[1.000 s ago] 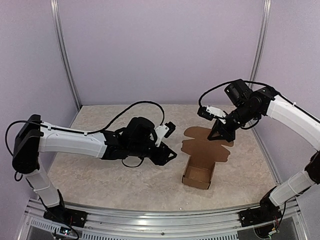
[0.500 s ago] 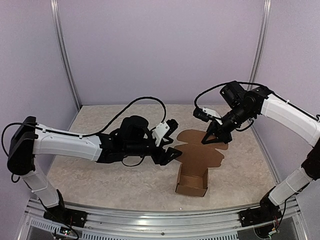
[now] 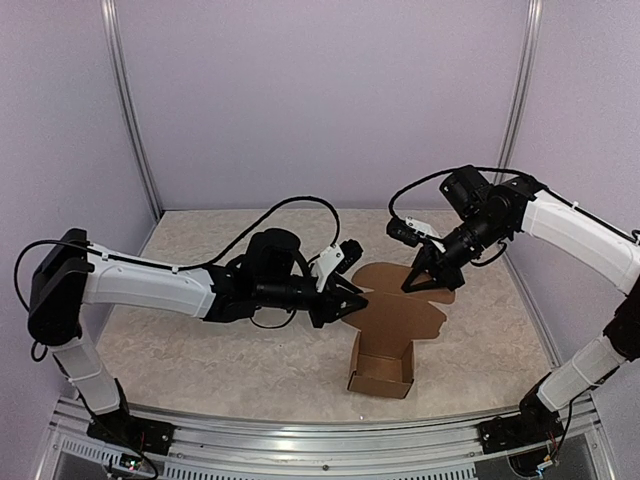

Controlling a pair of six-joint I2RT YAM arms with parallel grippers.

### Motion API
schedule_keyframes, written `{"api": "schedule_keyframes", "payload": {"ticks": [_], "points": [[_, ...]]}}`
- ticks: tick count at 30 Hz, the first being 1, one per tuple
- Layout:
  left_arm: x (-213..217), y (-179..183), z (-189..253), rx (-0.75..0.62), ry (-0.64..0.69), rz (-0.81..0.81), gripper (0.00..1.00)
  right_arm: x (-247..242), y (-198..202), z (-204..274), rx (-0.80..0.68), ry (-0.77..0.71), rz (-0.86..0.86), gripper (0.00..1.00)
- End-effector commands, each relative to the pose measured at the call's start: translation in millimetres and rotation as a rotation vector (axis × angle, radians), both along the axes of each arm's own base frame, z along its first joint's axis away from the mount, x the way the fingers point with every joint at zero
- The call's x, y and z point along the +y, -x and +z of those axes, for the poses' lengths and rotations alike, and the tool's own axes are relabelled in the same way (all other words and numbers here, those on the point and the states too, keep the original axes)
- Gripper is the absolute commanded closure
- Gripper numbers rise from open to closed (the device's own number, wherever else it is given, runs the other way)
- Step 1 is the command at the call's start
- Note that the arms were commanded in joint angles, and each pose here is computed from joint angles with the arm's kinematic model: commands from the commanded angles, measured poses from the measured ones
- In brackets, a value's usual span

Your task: Fold the paper box

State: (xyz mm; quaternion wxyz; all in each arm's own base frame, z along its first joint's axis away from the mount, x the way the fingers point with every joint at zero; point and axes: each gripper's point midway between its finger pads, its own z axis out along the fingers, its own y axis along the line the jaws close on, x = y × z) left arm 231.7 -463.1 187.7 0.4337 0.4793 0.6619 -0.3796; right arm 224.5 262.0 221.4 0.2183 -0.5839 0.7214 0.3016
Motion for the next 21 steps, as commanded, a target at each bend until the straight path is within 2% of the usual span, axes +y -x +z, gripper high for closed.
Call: {"api": "schedule_keyframes", "payload": {"ticks": [1, 6, 17, 21], "points": [[-7, 3, -6, 0.037, 0.008, -0.034, 0.77, 3, 4, 9, -0.013, -0.034, 0.001, 1.00], [-11, 0, -17, 0.078, -0.015, -0.011, 0.77, 4, -2, 14, -0.040, -0.037, -0.021, 1.00], [-4, 0, -17, 0.085, -0.025, 0.019, 0.86, 2, -9, 10, -0.057, -0.015, -0.056, 1.00], [-3, -2, -16, 0.087, -0.021, 0.031, 0.84, 3, -11, 8, -0.052, -0.011, -0.061, 1.00]]}}
